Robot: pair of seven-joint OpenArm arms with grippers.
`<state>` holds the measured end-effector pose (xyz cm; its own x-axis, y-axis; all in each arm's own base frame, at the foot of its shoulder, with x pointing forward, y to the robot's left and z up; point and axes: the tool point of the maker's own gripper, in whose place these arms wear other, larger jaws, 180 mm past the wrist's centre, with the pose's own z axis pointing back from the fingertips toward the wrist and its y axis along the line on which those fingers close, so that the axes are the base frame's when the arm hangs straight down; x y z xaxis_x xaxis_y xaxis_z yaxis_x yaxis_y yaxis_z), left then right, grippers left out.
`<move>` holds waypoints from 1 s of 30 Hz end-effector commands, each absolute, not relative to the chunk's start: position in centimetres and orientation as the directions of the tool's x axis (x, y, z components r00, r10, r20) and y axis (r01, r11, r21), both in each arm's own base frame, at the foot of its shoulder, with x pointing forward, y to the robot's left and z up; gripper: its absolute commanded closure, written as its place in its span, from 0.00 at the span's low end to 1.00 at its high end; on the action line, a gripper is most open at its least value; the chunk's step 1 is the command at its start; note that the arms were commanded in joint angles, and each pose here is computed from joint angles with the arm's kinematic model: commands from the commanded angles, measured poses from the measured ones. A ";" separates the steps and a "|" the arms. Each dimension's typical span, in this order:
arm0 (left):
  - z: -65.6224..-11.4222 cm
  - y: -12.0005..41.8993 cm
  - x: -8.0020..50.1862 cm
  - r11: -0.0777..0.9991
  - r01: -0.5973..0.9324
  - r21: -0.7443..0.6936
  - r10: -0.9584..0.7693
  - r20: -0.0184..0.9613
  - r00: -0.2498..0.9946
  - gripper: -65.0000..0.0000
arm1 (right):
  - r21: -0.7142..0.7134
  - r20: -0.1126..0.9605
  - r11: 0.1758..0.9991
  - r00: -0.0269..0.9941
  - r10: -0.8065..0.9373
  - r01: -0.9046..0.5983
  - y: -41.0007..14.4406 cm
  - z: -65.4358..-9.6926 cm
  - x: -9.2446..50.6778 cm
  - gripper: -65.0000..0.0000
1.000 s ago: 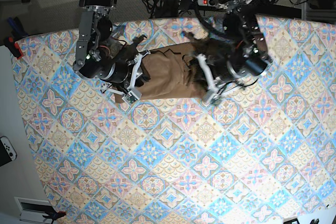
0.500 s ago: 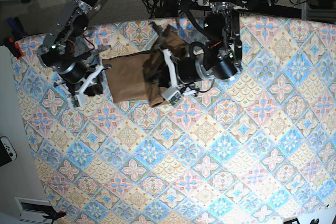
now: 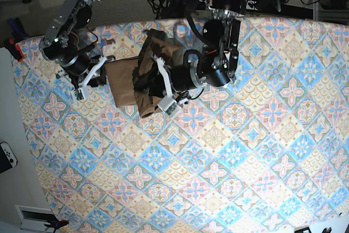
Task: Layout the t-shirt on the table in an organized manner, then fold the t-shirt properly
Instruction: 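Fold the held end with the left gripper over toward the right gripper, then press and square the folded bundle with both grippers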
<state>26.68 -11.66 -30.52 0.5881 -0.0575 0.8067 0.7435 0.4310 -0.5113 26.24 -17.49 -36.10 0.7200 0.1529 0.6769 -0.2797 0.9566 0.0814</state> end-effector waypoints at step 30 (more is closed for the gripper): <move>-28.5 -14.2 30.1 0.364 0.763 -0.535 0.058 0.830 0.554 0.26 | 0.069 0.711 0.955 0.686 0.155 -0.288 -17.5 -35.0 26.9 0.78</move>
<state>29.14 -13.58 -31.23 0.6060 -0.0002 0.7954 0.7306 0.3957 -0.5565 26.12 -17.47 -36.21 0.7234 0.1540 0.6731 -0.2800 0.9565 0.0821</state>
